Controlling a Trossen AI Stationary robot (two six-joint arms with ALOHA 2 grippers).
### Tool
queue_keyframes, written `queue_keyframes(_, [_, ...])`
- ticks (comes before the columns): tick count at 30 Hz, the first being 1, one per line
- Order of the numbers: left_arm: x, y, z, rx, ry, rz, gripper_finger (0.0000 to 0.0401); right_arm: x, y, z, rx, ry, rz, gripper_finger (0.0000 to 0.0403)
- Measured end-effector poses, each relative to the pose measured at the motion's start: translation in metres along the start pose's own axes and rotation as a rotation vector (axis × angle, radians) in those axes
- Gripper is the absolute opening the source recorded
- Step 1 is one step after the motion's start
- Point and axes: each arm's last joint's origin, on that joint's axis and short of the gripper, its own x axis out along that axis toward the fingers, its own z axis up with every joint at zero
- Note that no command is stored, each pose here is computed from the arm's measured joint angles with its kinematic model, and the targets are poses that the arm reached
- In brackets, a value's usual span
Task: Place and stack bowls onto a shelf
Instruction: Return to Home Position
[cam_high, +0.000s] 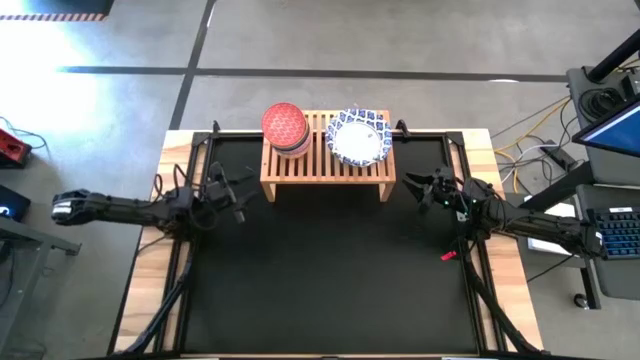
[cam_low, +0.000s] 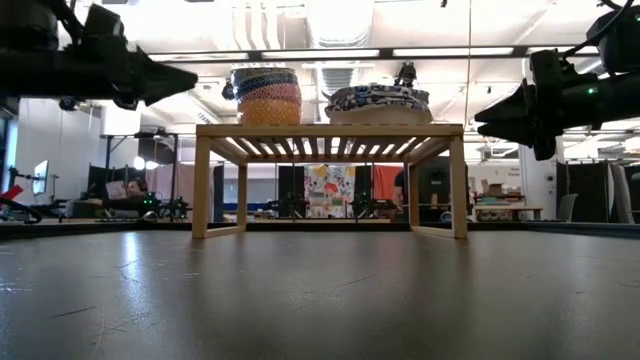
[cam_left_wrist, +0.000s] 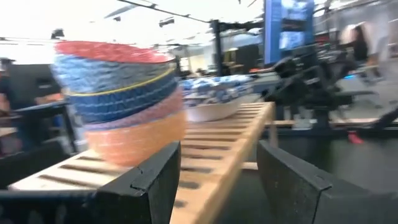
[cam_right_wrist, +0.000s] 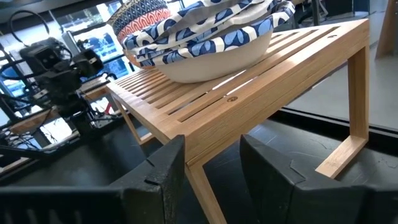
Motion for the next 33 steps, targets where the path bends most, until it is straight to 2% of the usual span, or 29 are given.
queue_keyframes(6, [0.001, 0.016, -0.003, 0.026, -0.041, 0.125, 0.0193, 0.0, 0.0, 0.0, 0.0, 0.0, 0.0, 0.0145])
queue_keyframes(12, [0.002, 0.029, 0.002, 0.092, -0.113, 0.143, 0.0193, 0.0, 0.0, 0.0, 0.0, 0.001, 0.0, 0.014])
queue_keyframes(20, [0.0, 0.054, 0.008, 0.132, -0.178, 0.36, 0.0193, 0.0, 0.0, 0.0, 0.0, 0.001, 0.0, 0.0139])
queue_keyframes(22, [-0.002, 0.061, 0.01, 0.111, -0.203, 0.414, 0.0193, 0.0, 0.0, 0.0, 0.0, 0.0, 0.0, 0.0139])
queue_keyframes(27, [-0.008, 0.075, 0.015, -0.079, -0.302, 0.606, 0.0193, 0.0, 0.0, 0.0, 0.0, 0.001, 0.0, 0.0139])
queue_keyframes(30, [-0.009, 0.077, 0.013, -0.106, -0.292, 0.693, 0.0193, 0.0, 0.0, 0.0, 0.0, 0.0, 0.0, 0.0139])
queue_keyframes(33, [-0.008, 0.077, 0.011, -0.101, -0.272, 0.696, 0.0193, 0.0, 0.0, 0.0, 0.0, 0.0, 0.0, 0.0139])
